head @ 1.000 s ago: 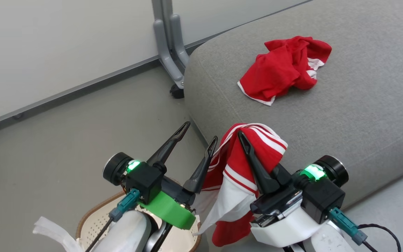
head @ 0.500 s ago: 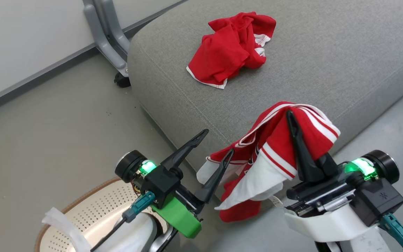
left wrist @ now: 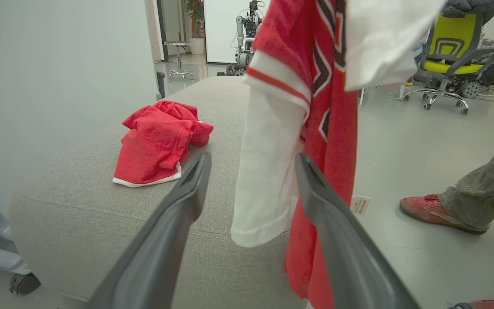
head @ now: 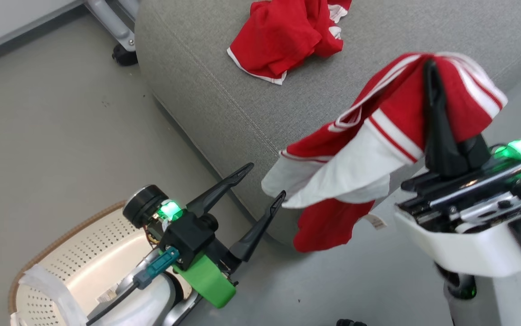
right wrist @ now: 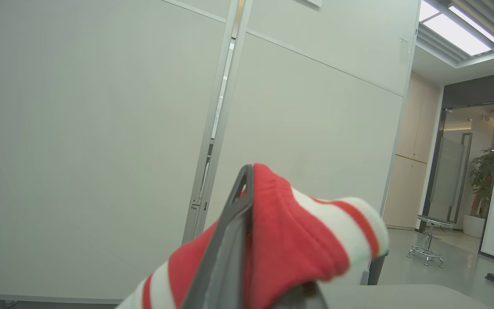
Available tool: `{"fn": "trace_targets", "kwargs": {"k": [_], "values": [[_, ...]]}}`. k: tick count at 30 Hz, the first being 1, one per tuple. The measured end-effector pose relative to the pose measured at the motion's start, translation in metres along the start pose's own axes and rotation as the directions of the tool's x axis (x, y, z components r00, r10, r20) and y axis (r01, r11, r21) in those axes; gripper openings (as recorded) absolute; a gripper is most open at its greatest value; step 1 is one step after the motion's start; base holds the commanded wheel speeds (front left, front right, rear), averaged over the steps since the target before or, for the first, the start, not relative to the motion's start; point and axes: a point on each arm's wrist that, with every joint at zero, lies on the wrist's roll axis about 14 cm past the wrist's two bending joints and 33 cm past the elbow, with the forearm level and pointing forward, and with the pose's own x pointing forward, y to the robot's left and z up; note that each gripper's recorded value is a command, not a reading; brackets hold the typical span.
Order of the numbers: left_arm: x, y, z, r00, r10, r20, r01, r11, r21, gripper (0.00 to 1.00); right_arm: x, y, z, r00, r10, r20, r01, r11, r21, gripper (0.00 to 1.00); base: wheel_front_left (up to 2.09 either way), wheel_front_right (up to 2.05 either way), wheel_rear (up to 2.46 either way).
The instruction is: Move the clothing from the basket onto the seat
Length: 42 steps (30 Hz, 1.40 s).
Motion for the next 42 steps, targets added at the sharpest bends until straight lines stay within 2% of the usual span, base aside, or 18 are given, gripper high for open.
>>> {"fn": "trace_targets", "kwargs": {"k": [6,12,16,19,24,28,31,33,36,42], "values": [[-0.013,0.023,-0.012,1.000,0.020,-0.008,-0.020,1.000,-0.021,1.00,0.066,-0.018,0.024,0.984,0.013,0.178,0.013,0.990,-0.143,0.00,0.00,0.00,0.00],[-0.030,0.048,-0.029,0.999,0.040,-0.020,-0.041,0.999,-0.036,1.00,0.132,-0.022,0.024,0.958,0.034,0.286,0.039,0.969,-0.246,0.00,0.00,0.00,0.00],[-0.043,0.065,-0.041,0.998,0.065,-0.026,-0.066,0.997,-0.047,1.00,0.168,-0.027,0.013,0.949,0.055,0.311,0.050,0.946,-0.321,0.00,0.00,0.00,0.00],[-0.055,0.079,-0.053,0.995,0.094,-0.038,-0.096,0.994,-0.057,1.00,0.195,-0.034,0.001,0.947,0.075,0.312,0.058,0.917,-0.394,0.00,0.00,0.00,0.00],[-0.072,0.095,-0.073,0.988,0.141,-0.061,-0.146,0.986,-0.087,1.00,0.220,-0.043,-0.051,0.974,0.090,0.206,0.024,0.869,-0.495,0.00,0.00,0.00,0.00],[-0.081,0.105,-0.084,0.984,0.161,-0.071,-0.167,0.982,-0.090,1.00,0.217,-0.065,-0.120,0.999,0.006,0.053,0.022,0.859,-0.512,0.00,0.00,0.00,0.00],[-0.089,0.110,-0.095,0.982,0.165,-0.095,-0.174,0.981,-0.091,1.00,0.192,-0.079,-0.191,0.988,-0.092,-0.121,0.022,0.875,-0.484,0.00,0.00,0.00,0.00],[-0.092,0.110,-0.100,0.981,0.162,-0.104,-0.172,0.980,-0.096,1.00,0.165,-0.085,-0.237,0.957,-0.161,-0.240,0.036,0.890,-0.454,0.00,0.00,0.00,0.00],[-0.097,0.109,-0.105,0.979,0.162,-0.122,-0.174,0.980,-0.100,1.00,0.135,-0.082,-0.279,0.912,-0.208,-0.353,0.048,0.910,-0.413,0.00,0.00,0.00,0.00],[-0.097,0.103,-0.104,0.980,0.154,-0.128,-0.168,0.980,-0.105,1.00,0.085,-0.067,-0.321,0.833,-0.214,-0.510,0.026,0.936,-0.351,0.00,0.00,0.00,0.00]]}}
